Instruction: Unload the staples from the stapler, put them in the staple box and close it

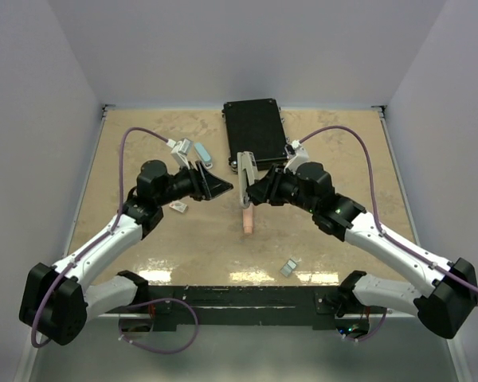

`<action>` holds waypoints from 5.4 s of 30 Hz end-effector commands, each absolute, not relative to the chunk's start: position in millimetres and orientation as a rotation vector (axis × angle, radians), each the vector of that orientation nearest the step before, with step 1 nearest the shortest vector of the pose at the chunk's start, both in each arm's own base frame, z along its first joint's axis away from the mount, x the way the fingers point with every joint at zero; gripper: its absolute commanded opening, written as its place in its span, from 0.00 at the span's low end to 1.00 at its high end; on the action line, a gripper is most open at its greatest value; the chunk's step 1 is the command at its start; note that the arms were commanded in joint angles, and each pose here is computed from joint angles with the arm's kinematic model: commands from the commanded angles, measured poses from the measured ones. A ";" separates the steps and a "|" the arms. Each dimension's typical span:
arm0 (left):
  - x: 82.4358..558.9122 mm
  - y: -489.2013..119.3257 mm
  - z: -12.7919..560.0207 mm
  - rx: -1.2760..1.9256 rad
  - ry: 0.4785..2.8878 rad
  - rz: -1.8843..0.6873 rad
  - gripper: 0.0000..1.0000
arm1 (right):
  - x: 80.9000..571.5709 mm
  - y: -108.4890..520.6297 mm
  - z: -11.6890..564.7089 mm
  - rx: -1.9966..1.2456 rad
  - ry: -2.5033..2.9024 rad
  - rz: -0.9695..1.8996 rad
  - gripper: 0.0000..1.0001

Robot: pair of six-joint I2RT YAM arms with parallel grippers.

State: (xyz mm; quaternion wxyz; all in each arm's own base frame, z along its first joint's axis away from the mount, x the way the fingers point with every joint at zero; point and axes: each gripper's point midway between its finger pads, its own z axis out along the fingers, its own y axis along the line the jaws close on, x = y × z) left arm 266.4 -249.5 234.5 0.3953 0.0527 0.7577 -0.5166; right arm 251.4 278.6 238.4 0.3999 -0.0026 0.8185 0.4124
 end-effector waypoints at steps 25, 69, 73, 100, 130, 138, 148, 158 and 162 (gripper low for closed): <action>276.7 -275.3 189.1 0.115 1.991 -1.219 0.43 | 262.2 330.0 272.8 -0.021 1.894 1.110 0.00; 269.5 -264.9 230.8 -0.228 1.836 -1.439 0.00 | 238.5 319.7 215.6 -0.075 1.943 1.051 0.54; 269.4 -264.2 232.5 -0.228 1.830 -1.437 0.00 | 239.3 315.8 214.8 -0.053 1.937 1.043 0.32; 212.1 -263.4 158.9 0.268 2.022 -1.343 0.00 | 313.4 249.9 346.4 0.047 1.698 0.660 0.23; 185.4 -271.7 189.1 0.502 1.881 -1.455 0.00 | 373.5 315.8 245.0 -0.263 1.971 0.841 0.73; 196.4 -268.4 181.4 0.481 1.926 -1.368 0.00 | 354.9 311.6 265.6 -0.300 1.986 0.939 0.85; 220.6 -250.2 175.2 0.409 2.007 -1.131 0.00 | 321.6 292.9 276.2 -0.278 1.958 0.979 0.83; 237.4 -217.2 144.9 0.253 2.208 -0.842 0.00 | 306.6 303.7 217.0 -0.321 2.027 1.077 0.59; 238.1 -205.9 141.0 0.217 2.264 -0.754 0.00 | 305.9 307.1 211.9 -0.307 2.008 1.112 0.61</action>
